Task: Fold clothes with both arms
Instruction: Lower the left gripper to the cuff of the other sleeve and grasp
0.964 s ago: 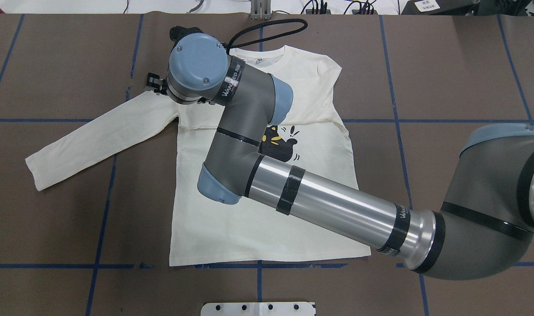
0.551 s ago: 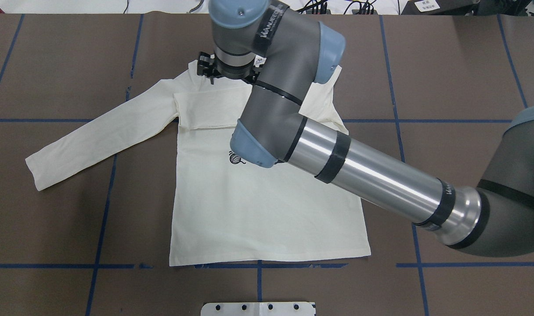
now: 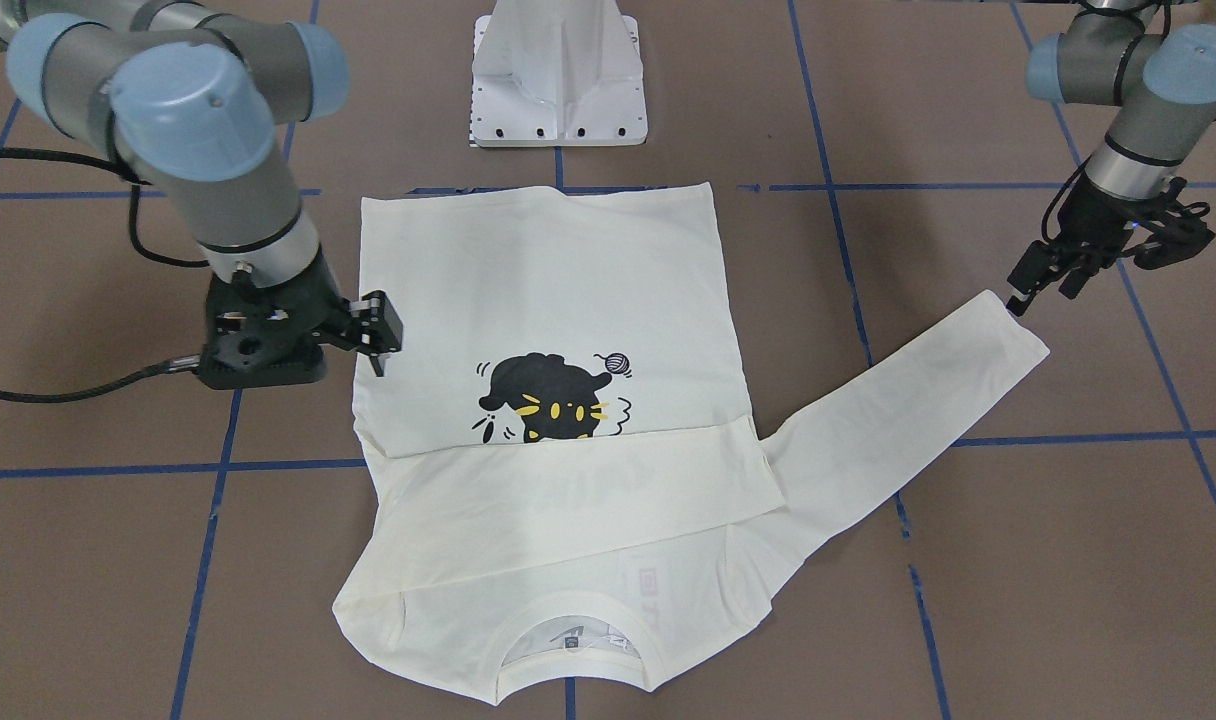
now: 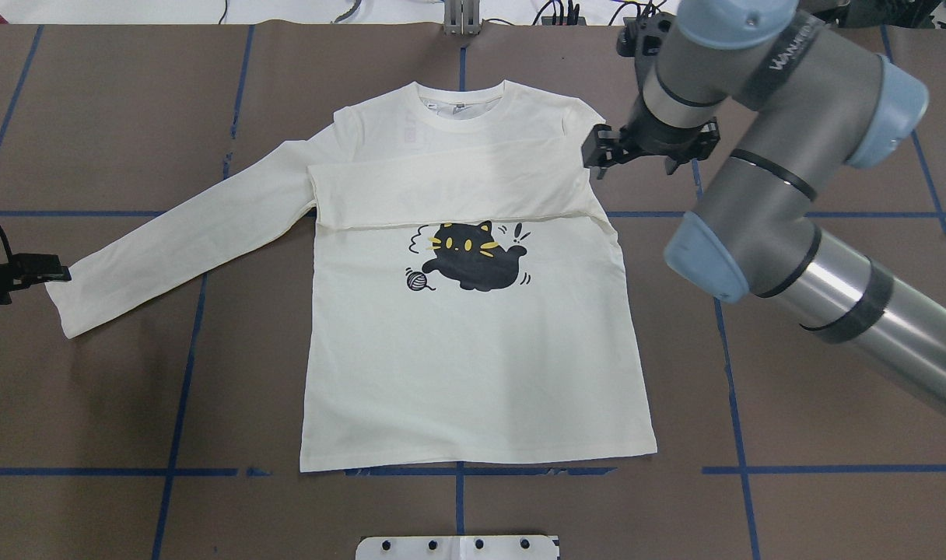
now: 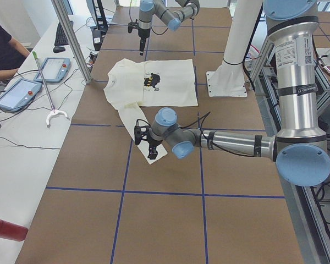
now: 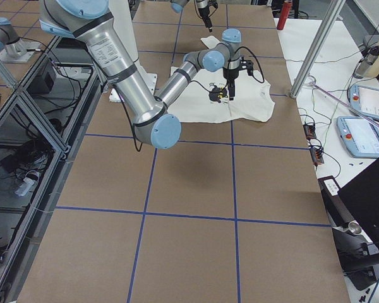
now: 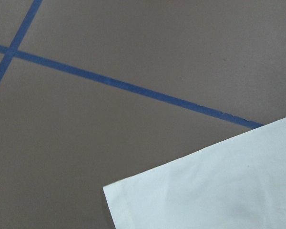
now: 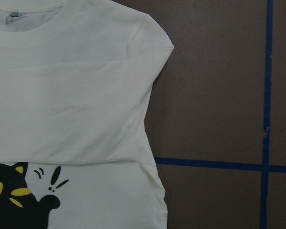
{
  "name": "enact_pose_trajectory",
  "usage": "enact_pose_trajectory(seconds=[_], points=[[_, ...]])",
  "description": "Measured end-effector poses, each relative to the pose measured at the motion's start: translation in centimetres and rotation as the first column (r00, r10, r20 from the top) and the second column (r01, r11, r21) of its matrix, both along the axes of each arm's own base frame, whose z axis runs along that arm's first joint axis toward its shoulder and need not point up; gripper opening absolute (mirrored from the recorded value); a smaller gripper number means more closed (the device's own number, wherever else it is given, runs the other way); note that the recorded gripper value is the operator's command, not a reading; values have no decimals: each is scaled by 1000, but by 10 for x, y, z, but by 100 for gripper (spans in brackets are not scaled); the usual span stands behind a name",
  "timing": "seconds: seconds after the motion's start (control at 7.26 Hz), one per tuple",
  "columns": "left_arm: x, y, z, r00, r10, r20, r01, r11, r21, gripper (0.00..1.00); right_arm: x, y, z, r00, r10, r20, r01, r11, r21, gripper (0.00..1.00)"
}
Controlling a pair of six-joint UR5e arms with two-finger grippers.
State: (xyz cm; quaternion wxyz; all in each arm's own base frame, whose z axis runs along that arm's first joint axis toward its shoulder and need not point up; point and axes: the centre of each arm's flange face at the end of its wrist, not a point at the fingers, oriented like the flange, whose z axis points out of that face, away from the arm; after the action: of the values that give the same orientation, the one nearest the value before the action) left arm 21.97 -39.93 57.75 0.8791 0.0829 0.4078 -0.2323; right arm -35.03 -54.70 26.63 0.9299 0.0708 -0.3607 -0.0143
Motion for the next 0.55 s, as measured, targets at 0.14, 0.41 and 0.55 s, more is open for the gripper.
enact_pose_trajectory(seconds=[0.14, 0.41, 0.55], points=[[8, 2, 6, 1000, -19, 22, 20, 1000, -10, 98, 23, 3, 31, 999, -32, -18, 32, 999, -2, 100], [15, 0, 19, 997, -48, 66, 49, 999, -5, 96, 51, 8, 63, 998, -55, -28, 55, 998, -17, 100], [22, -3, 24, 996, -48, 77, 49, 999, -4, 95, 58, 10, 69, 998, -57, -25, 56, 998, -24, 100]])
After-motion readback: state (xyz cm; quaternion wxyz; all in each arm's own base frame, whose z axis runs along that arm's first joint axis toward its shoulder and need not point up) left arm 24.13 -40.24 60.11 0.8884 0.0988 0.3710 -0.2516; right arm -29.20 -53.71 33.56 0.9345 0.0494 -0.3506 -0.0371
